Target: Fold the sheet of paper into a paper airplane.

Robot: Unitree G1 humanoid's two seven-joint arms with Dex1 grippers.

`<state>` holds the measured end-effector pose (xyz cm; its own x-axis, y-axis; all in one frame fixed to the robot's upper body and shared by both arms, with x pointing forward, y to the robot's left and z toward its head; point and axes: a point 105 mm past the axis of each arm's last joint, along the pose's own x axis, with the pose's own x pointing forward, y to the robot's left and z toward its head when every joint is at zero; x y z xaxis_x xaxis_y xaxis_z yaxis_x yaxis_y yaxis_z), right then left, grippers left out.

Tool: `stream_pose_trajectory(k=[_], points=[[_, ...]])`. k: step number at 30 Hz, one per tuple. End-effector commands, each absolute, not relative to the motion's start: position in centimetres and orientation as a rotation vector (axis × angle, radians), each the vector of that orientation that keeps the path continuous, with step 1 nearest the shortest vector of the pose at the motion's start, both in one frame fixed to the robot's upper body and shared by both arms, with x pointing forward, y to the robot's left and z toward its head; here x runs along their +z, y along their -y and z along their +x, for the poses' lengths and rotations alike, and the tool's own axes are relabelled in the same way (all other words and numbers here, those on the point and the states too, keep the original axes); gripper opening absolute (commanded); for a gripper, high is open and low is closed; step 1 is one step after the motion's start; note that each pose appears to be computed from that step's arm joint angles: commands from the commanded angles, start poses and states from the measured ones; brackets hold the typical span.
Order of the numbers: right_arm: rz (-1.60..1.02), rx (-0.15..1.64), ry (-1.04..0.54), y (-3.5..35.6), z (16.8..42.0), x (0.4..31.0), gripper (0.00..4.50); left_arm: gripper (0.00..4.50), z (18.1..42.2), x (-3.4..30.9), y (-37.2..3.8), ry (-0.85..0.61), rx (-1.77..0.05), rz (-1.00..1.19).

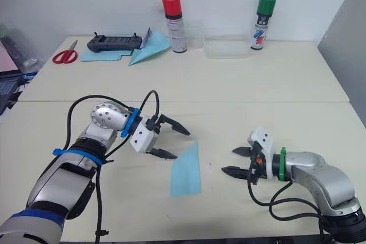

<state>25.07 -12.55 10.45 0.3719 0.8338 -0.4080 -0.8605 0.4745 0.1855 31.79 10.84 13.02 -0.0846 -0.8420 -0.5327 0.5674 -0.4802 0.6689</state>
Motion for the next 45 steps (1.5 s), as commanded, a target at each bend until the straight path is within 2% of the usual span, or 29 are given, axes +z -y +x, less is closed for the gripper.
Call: stream_pose_trajectory(k=[1, 9, 10, 12, 18, 21, 24, 28, 33, 40, 42, 45], points=[[-0.075, 1.086, -0.433, 12.3, 25.0, 11.6, 4.17, 4.32, 30.9, 12.8, -9.9, 0.398, -1.816, 1.151], [-0.074, 1.069, -0.427, 12.5, 25.6, 11.9, 4.17, 4.32, 29.5, 12.0, -8.5, 0.453, -1.886, 1.105], [-0.073, 1.066, -0.426, 12.6, 25.7, 12.0, 4.21, 4.15, 29.4, 12.0, -8.3, 0.456, -1.891, 1.093], [-0.075, 1.062, -0.426, 12.6, 25.8, 11.9, 4.22, 3.74, 29.0, 11.9, -8.4, 0.445, -1.906, 1.076], [-0.078, 1.02, -0.397, 12.9, 26.8, 12.2, 4.22, 1.89, 29.2, 11.5, -9.3, 0.424, -1.877, 1.118], [-0.084, 1.004, -0.378, 12.9, 27.5, 12.3, 4.22, 0.97, 29.7, 11.6, -9.0, 0.415, -1.824, 1.097], [-0.069, 0.953, -0.327, 12.7, 28.6, 13.0, 4.22, 0.08, 30.9, 12.1, -8.9, 0.359, -1.692, 1.078], [-0.086, 0.91, -0.273, 12.5, 29.3, 13.4, 4.22, 0.08, 32.2, 13.2, -10.9, 0.117, -1.499, 1.046], [-0.126, 0.886, -0.257, 12.8, 29.9, 12.6, 4.22, 0.08, 31.4, 13.6, -12.2, -0.096, -1.365, 1.095], [-0.103, 0.877, -0.239, 12.6, 30.7, 12.5, 4.22, 0.08, 31.0, 11.8, -9.8, -0.169, -1.229, 1.052], [-0.125, 0.886, -0.244, 12.4, 30.7, 12.1, 4.22, 0.56, 31.3, 12.9, -8.4, -0.105, -1.201, 0.97], [-0.179, 0.881, -0.246, 12.8, 31.0, 11.6, 4.22, 1.35, 31.0, 13.8, -8.0, -0.095, -1.197, 0.89]])
